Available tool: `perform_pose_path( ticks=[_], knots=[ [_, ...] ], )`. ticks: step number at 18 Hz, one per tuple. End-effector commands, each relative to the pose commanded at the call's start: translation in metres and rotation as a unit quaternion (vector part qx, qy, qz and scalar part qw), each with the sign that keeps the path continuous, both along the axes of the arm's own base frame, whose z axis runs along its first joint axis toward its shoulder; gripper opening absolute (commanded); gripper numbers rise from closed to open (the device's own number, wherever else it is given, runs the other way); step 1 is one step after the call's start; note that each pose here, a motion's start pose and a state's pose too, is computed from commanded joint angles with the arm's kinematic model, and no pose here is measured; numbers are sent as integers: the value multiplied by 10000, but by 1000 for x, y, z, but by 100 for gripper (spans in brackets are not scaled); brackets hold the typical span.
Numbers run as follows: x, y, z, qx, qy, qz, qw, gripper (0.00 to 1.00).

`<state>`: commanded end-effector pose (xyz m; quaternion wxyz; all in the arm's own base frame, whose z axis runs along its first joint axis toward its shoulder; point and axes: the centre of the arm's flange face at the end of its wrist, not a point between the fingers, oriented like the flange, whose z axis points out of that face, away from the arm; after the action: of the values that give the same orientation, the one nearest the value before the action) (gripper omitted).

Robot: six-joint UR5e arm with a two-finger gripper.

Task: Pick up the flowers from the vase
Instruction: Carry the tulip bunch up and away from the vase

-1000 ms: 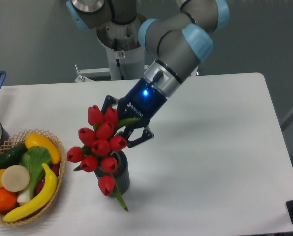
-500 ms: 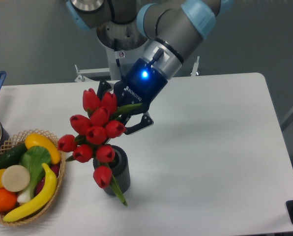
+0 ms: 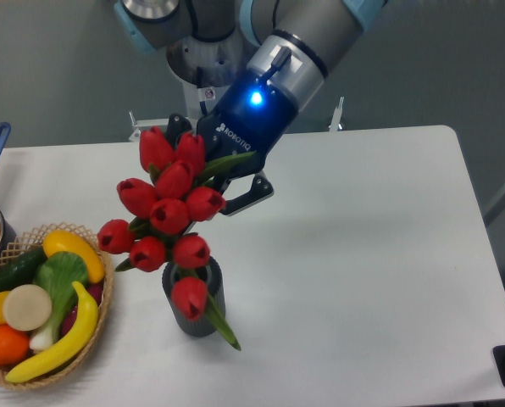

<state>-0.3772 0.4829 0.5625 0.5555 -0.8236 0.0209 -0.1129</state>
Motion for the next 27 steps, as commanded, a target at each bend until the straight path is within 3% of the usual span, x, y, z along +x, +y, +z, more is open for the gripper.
perform_pose_path(
  ticks=[5,10,14,18,27],
  knots=[
    [-69,-61,-8,-5,32,696,9976,37],
    [-113,-104,-15,268,228,842,9958,38],
    [-133,-121,-26,264,367,943,9945,38],
    [-145,-145,-45,200,255,1141,9929,38],
    [-153,-162,-61,136,263,1255,9917,38]
  ],
)
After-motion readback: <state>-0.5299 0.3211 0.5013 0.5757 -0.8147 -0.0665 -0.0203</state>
